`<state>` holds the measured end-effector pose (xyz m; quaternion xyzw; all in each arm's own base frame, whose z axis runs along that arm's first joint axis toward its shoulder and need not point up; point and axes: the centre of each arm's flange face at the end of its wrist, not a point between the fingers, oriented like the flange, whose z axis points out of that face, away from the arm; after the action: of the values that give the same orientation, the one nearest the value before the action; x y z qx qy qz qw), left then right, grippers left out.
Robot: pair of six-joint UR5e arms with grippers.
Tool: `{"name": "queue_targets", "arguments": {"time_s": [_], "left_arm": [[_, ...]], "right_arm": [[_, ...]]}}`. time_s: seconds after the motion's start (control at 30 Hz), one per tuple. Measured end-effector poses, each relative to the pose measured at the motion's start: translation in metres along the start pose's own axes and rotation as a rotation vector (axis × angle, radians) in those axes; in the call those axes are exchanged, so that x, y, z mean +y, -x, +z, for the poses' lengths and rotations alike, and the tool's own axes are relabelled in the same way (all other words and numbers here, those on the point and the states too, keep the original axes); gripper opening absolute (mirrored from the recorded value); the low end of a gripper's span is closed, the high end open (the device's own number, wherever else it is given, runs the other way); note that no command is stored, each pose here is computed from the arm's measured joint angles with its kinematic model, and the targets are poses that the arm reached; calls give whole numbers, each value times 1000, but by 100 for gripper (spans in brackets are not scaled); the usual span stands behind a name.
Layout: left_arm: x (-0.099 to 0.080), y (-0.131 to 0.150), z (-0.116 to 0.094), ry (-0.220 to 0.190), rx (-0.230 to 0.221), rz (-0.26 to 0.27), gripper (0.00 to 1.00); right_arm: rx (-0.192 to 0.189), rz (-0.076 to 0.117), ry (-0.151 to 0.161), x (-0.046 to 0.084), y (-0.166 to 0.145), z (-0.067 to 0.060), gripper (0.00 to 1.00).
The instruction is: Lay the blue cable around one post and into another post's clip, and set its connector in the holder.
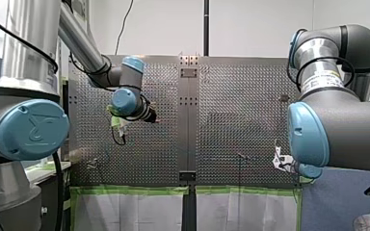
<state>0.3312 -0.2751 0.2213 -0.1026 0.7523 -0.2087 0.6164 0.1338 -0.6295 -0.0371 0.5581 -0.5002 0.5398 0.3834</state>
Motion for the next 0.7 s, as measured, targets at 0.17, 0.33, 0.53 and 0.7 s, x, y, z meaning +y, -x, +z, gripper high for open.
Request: {"name": "queue_targets", "arguments": {"time_s": [0.17,0.33,0.53,0.7], "left_arm": [[6,36,8,3,-116,-86,100],[14,77,14,30,-230,-166,100],[34,100,12,80,-282,-210,100],[54,98,13,114,-283,-221,100]], "right_arm": [[0,0,0,0,0,0,0],[-1,0,0,0,1,0,0],[-4,1,-2,-2,1,0,0],[-7,1,-5,-3,2,-1,0]]}}
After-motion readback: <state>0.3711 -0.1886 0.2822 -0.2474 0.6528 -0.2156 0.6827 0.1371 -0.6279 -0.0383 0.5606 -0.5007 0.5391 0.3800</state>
